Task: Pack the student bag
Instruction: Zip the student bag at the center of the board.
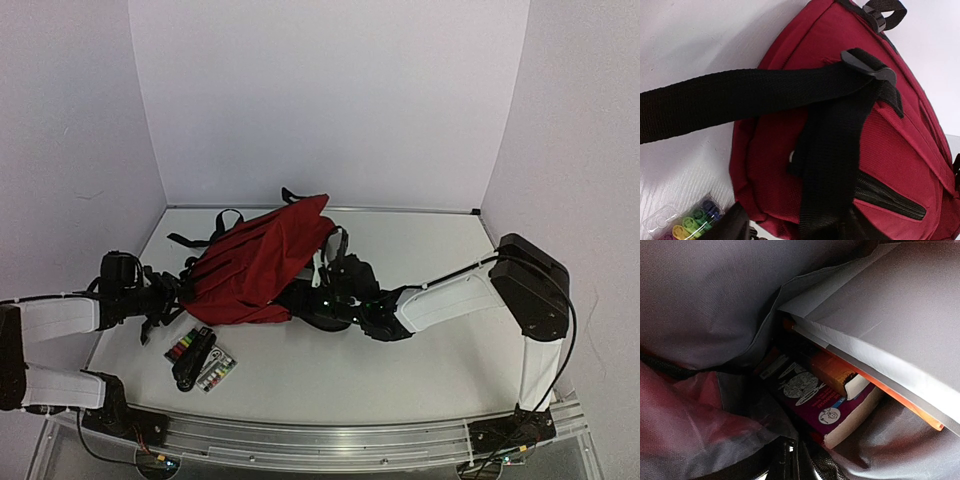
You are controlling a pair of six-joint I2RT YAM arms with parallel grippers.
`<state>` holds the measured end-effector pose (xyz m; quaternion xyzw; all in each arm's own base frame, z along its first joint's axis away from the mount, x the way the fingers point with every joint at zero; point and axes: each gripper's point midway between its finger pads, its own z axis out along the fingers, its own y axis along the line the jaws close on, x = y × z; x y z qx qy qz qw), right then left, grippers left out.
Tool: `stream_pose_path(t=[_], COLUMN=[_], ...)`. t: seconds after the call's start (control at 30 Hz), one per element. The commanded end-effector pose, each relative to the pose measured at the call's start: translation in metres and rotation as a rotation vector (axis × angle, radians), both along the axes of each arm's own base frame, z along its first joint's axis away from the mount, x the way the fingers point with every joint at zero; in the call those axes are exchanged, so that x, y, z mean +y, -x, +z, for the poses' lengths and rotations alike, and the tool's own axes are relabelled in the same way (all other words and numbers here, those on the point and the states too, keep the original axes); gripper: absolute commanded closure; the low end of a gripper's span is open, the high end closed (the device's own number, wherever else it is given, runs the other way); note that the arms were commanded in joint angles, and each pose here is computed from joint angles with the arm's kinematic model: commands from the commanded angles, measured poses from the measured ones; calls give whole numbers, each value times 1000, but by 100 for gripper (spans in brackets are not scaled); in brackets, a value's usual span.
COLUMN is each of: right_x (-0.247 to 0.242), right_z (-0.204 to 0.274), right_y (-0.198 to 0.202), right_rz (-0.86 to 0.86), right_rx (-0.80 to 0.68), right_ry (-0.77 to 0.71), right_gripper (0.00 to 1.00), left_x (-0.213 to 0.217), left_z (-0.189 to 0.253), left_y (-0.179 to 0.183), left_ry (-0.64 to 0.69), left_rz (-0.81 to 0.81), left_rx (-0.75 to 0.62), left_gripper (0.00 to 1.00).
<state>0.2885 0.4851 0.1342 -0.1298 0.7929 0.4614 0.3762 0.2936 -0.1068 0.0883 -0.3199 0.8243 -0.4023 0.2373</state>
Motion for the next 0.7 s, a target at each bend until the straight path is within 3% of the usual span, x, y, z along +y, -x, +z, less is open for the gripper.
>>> stream_pose_path(t=[0.0, 0.13, 0.23, 0.67], right_x=[-2, -9, -25, -107], right_z=[47, 51, 63, 91], right_y=[-9, -10, -12, -26], right_rz=[-42, -72, -129, -444], right_rx=[-72, -82, -105, -136], right_ry=[-109, -112, -127, -136], right_gripper=[100, 100, 100, 100], left_x=[-4, -2, 2, 53], left_z=[14, 9, 12, 44], left_y=[-16, -16, -20, -52], left_ry=[54, 45, 26, -33], left_rz=[7, 19, 33, 96], left_rx=[-76, -65, -76, -160], left_gripper=[55, 84, 99, 100])
